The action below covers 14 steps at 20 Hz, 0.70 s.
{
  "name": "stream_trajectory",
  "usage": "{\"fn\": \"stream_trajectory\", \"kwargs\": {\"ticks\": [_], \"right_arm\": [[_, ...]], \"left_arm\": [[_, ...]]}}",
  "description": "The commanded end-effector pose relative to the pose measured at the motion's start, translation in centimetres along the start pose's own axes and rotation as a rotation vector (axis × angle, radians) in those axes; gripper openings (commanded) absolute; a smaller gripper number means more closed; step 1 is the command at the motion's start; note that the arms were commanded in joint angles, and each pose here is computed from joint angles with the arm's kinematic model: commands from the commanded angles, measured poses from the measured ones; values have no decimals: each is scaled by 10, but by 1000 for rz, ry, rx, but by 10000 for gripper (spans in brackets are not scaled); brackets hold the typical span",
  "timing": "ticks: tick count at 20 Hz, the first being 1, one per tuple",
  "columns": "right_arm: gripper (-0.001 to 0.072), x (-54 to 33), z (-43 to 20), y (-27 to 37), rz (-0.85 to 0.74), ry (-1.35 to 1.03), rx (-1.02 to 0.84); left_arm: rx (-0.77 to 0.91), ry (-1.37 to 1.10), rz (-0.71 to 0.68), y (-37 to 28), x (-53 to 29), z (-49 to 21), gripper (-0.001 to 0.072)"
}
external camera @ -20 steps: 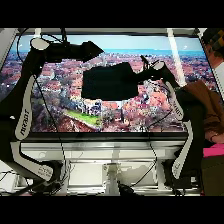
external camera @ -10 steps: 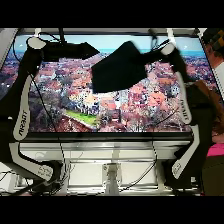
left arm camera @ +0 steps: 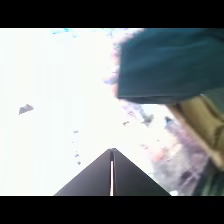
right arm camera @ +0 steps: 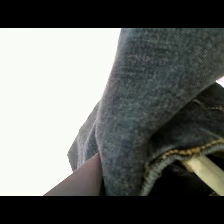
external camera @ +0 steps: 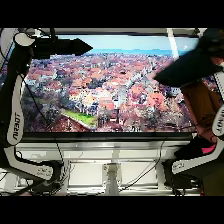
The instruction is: Fold the clothes and pants, and hang the long-sleeved shirts on hangers.
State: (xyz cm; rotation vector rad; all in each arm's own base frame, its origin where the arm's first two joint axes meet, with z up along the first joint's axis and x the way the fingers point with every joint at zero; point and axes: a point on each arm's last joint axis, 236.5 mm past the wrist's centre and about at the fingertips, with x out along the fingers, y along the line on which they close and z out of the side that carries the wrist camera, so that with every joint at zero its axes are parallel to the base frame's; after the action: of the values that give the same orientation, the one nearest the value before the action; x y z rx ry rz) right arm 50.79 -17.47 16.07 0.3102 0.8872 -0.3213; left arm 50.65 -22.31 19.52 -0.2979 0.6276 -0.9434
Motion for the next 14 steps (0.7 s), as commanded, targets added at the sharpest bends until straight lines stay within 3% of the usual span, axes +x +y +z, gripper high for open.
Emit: {"fn": "stream_trajectory", "kwargs": {"ticks": [1,3,7,8,9,10,11,14], "right_arm": [[34,-55,-38,-123,-295,123,144],[33,-77,-69,-162,-409,226,237],[38,-90,-139,-187,-449,503,328],[124,-89,-146,-192,-454,523,337],[318,-88,-150,-194,-455,537,340],[578,-86,-152,-194,-453,546,334],[709,-85,-152,-194,-445,549,311],[710,-85,-149,-199,-459,538,292]], "left_arm": [[94,71,109,16,-14,-11,34],[121,122,138,20,-19,-21,34],[84,213,198,33,-25,-42,33],[44,229,240,42,-28,-46,34],[19,243,275,49,-31,-50,34],[1,254,298,54,-33,-52,34],[-1,257,296,53,-33,-53,34],[-2,257,296,53,-33,-53,35]]}}
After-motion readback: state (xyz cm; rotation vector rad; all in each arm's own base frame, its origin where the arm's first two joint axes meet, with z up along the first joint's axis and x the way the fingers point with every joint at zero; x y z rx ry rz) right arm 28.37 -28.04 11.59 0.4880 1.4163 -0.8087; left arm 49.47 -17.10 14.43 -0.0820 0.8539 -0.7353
